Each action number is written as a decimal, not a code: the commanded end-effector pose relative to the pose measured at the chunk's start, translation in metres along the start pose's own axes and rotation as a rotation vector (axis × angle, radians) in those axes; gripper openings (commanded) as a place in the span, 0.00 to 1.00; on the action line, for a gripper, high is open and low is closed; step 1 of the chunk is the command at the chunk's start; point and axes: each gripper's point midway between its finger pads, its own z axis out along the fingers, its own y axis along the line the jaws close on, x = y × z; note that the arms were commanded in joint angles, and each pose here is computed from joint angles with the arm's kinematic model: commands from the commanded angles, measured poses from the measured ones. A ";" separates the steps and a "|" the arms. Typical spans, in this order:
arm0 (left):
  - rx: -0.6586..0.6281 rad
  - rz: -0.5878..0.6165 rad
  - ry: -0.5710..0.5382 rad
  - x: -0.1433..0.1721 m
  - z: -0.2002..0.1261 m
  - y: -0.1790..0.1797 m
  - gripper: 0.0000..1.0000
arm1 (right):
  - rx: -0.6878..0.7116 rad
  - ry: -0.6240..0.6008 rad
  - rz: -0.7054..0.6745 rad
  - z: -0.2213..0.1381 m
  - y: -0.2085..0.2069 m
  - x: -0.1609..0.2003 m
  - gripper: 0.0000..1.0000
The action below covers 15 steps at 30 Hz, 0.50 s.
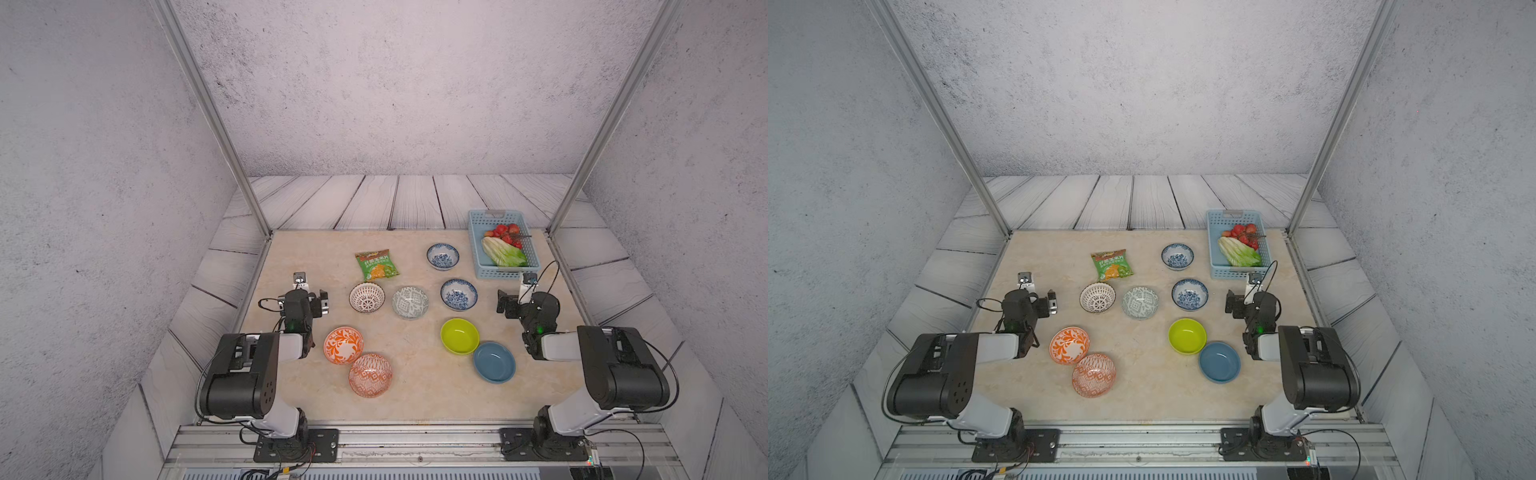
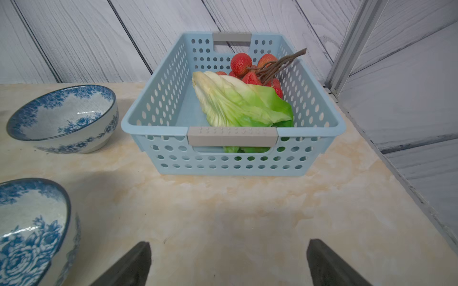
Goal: Stack the bowls
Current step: Move the bowl to the center of the board.
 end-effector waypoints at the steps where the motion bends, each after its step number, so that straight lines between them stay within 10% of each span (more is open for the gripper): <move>1: 0.007 -0.019 -0.023 -0.011 0.000 0.002 1.00 | -0.011 -0.012 0.009 0.000 0.001 -0.006 0.99; 15: 0.006 -0.018 -0.021 -0.010 0.000 0.002 1.00 | -0.012 -0.012 0.009 0.000 0.001 -0.006 0.99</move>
